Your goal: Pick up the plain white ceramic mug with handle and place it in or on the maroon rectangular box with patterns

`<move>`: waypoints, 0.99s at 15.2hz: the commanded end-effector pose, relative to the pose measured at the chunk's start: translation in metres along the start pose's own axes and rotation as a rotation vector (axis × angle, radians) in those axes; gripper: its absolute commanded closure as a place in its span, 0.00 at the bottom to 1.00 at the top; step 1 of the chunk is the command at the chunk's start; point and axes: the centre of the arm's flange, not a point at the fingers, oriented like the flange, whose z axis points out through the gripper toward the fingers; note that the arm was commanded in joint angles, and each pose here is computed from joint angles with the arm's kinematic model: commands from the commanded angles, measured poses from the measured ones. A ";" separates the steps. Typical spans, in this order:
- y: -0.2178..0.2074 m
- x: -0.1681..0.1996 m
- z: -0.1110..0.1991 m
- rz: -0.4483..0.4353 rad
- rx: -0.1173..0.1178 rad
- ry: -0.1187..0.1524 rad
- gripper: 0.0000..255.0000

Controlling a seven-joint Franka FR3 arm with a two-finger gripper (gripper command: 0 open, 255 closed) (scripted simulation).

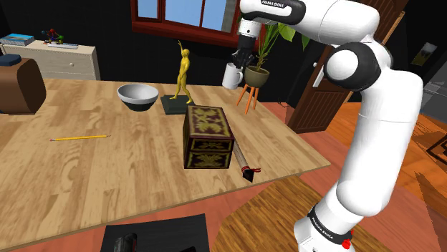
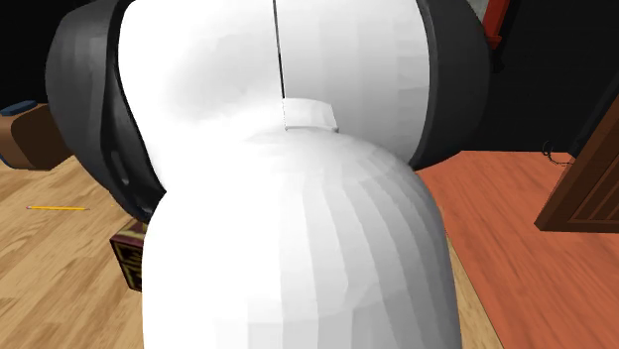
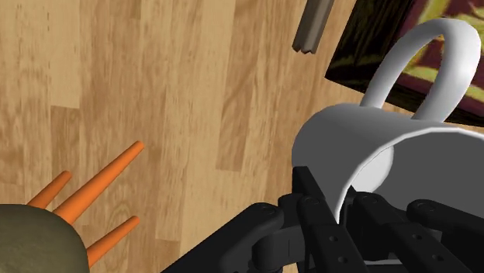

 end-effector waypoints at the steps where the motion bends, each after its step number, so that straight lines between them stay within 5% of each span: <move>1: -0.017 -0.019 0.001 0.000 0.000 0.000 1.00; 15: -0.156 -0.140 -0.011 0.000 0.000 0.000 1.00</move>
